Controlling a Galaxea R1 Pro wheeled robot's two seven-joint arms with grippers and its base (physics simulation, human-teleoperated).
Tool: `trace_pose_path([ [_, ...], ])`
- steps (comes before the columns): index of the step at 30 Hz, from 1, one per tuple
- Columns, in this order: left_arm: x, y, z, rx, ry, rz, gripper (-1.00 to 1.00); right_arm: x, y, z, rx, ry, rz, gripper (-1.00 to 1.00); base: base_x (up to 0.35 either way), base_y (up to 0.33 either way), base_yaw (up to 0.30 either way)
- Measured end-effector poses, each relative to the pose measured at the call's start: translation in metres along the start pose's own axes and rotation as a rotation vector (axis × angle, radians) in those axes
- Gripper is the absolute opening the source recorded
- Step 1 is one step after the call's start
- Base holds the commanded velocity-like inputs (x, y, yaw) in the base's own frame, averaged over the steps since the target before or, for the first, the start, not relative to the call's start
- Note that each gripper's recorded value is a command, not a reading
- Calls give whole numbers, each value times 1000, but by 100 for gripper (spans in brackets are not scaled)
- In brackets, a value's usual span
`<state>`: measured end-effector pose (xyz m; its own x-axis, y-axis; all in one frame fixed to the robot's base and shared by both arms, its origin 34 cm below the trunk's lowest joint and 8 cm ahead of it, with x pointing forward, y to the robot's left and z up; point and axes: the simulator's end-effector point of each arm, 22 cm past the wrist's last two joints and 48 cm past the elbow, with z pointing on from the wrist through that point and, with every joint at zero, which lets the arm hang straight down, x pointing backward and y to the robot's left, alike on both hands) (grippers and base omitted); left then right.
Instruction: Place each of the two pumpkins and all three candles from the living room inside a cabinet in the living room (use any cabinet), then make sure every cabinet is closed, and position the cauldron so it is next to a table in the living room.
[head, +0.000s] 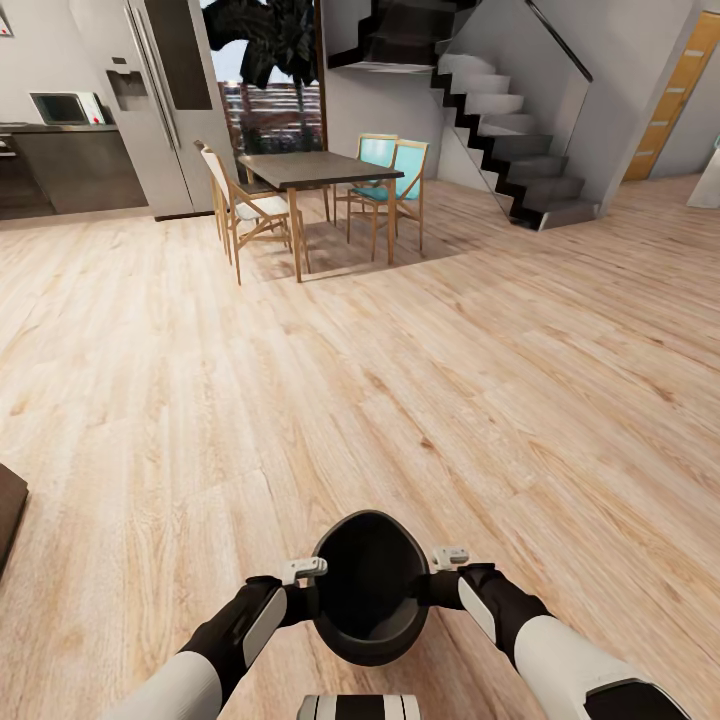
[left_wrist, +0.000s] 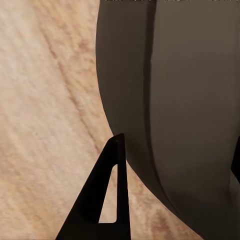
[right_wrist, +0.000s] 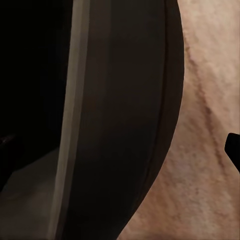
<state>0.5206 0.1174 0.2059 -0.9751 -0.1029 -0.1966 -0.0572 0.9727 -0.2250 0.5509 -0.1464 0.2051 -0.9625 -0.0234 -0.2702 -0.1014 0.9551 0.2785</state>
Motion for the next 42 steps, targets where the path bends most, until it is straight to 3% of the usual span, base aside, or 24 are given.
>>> trace_pose_path([
  [7,0,0,0,0,0,0,-100,0,-1,0,0,-1,5,100,0,0,0],
  [8,0,0,0,0,0,0,-100,0,0,0,-1,-1,5,-100,0,0,0],
  [23,0,2,0,1,1,-4,-100,-1,-2,0,5,-2,0,-100,0,0,0],
  [29,-7,5,-2,-6,-15,18,-100,-1,-2,0,5,-2,-1,-100,9,0,0],
  [42,-2,4,-1,-1,-2,7,-100,0,-5,0,16,1,-21,-100,300,0,0],
])
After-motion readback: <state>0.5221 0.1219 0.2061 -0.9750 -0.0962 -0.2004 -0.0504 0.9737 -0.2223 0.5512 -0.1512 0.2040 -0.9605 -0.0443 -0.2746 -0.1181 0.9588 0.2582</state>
